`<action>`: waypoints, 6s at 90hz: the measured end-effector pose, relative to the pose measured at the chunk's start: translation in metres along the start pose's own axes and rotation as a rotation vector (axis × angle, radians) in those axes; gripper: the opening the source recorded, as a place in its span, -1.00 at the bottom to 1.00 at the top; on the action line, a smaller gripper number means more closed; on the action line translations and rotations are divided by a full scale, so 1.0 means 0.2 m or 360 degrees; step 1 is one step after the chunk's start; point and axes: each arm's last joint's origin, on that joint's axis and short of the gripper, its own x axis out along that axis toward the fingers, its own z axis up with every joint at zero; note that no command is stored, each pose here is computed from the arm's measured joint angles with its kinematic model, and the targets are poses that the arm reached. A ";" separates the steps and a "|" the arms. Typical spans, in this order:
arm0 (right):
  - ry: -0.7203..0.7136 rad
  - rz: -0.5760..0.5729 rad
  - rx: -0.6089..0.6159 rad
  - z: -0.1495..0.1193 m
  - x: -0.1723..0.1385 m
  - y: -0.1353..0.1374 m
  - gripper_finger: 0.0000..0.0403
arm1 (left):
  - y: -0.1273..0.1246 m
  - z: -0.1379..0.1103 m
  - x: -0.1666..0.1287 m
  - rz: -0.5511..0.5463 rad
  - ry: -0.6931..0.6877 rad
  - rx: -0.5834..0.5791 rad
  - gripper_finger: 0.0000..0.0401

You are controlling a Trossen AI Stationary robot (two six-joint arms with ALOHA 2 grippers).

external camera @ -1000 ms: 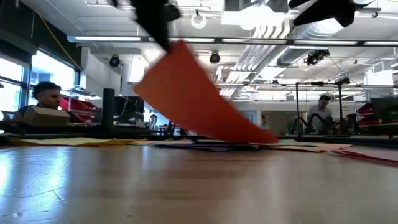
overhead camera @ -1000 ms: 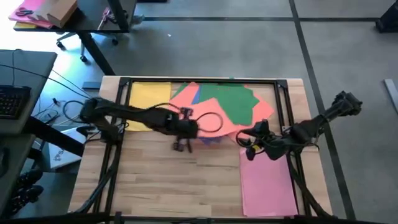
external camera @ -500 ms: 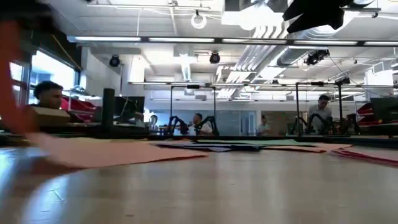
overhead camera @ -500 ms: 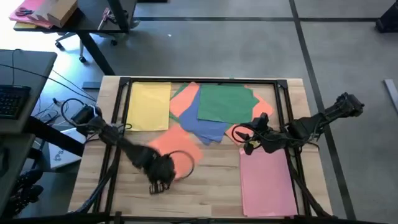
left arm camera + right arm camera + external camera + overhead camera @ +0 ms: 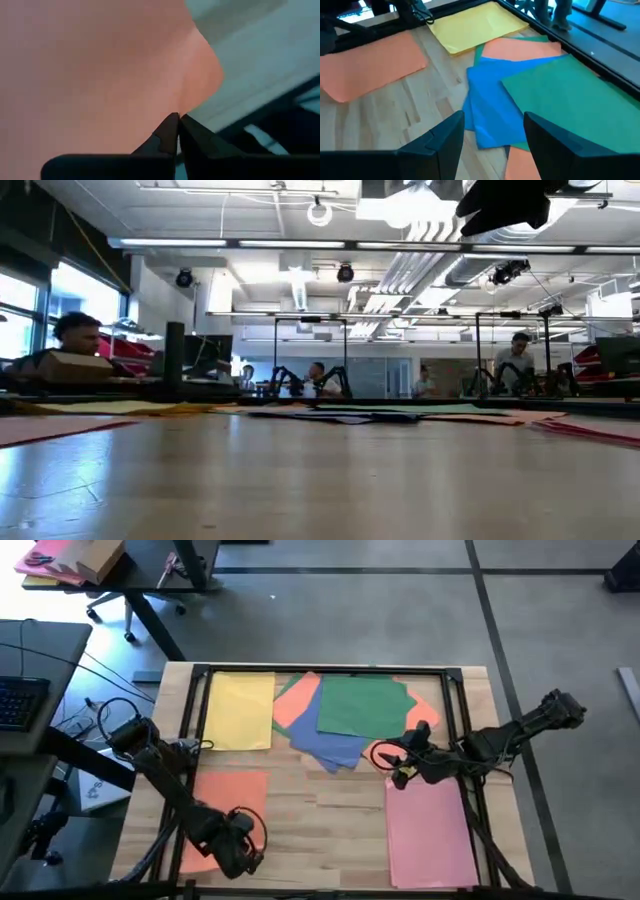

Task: Organize paper
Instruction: Move the orange paper to the bottom left of the table, then stack the orange paper on top of the other orange paper

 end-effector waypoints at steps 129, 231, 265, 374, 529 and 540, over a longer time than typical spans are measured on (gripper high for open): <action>0.0293 0.0360 0.0090 -0.10 -0.09 0.09 -0.06 | -0.02 -0.03 0.12 0.0055 0.0089 -0.0266 -1.00; 0.0367 0.0353 0.0056 -0.14 -0.12 0.09 -0.06 | -0.01 -0.08 0.12 0.0039 0.0067 -0.0373 -1.00; 0.0427 0.0486 0.0136 -0.14 -0.14 0.13 0.17 | -0.02 -0.06 0.12 0.0044 0.0088 -0.0389 -0.88; 0.0073 0.0271 0.0112 -0.15 -0.14 0.18 0.31 | -0.13 0.31 -0.26 -0.0565 -0.0747 -0.0362 -0.30; -0.0379 -0.0202 0.1082 0.17 0.13 -0.12 0.31 | 0.49 2.12 -0.06 -0.0036 -0.0666 0.0484 0.06; -0.0377 -0.0207 0.1071 0.17 0.13 -0.12 0.31 | 0.38 2.11 -0.06 -0.0195 -0.0767 0.0632 0.06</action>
